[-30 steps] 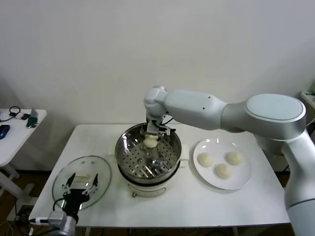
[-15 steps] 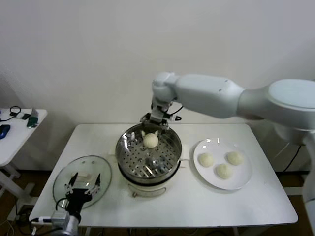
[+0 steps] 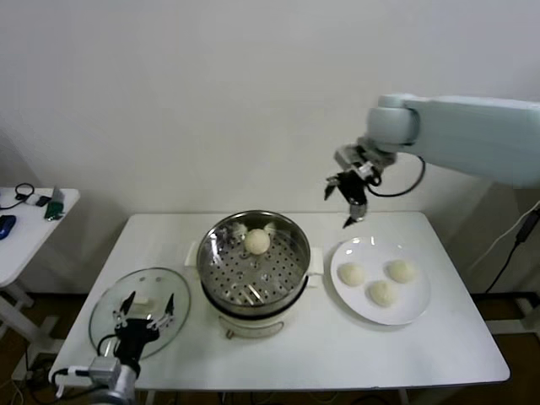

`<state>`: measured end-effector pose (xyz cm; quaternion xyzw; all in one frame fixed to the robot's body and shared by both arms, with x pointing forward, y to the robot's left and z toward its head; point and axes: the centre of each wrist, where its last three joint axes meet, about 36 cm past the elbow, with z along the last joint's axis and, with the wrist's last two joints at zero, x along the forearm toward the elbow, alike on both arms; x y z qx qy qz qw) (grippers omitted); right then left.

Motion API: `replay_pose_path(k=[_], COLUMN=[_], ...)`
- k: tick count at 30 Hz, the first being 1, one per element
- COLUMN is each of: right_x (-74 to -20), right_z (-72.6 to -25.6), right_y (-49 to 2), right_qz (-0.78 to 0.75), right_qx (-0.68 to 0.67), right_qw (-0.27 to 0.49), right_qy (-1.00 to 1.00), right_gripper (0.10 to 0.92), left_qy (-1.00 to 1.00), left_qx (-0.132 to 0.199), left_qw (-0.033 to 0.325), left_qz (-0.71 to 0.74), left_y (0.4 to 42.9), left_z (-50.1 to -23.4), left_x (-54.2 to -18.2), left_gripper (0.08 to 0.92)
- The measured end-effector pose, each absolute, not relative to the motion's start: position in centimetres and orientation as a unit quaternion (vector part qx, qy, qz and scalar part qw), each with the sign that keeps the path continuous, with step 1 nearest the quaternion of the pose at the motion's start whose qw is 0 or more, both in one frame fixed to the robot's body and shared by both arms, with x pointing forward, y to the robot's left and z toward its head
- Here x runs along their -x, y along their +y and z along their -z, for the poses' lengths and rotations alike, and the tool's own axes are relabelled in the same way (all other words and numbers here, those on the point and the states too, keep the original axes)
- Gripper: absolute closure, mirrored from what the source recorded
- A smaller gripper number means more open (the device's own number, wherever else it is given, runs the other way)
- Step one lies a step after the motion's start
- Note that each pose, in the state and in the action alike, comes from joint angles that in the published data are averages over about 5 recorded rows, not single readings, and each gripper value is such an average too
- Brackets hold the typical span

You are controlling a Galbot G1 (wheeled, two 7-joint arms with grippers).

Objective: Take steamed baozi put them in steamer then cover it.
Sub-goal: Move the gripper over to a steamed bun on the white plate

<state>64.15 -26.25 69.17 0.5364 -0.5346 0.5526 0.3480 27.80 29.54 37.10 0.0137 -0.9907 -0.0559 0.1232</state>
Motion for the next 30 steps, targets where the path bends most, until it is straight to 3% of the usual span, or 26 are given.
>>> replay_pose_path(k=[10, 30], right_x=[-63.7, -65.7], right_z=[-62.0, -51.6], right_y=[-28.4, -27.6], right_qz=[-0.517, -0.51], right_qx=[-0.496, -0.476], right_qw=[0.406, 0.447], right_qy=[-0.567, -0.56], right_gripper=[0.2, 0.2], left_qy=[-0.991, -0.99], left_qx=[-0.02, -0.026], left_qw=[0.124, 0.134], left_qz=[0.053, 0.044], left_y=[30.0, 29.7], left_z=[-37.0, -36.1], left_x=[-27.9, -27.4], left_gripper=[0.177, 0.177])
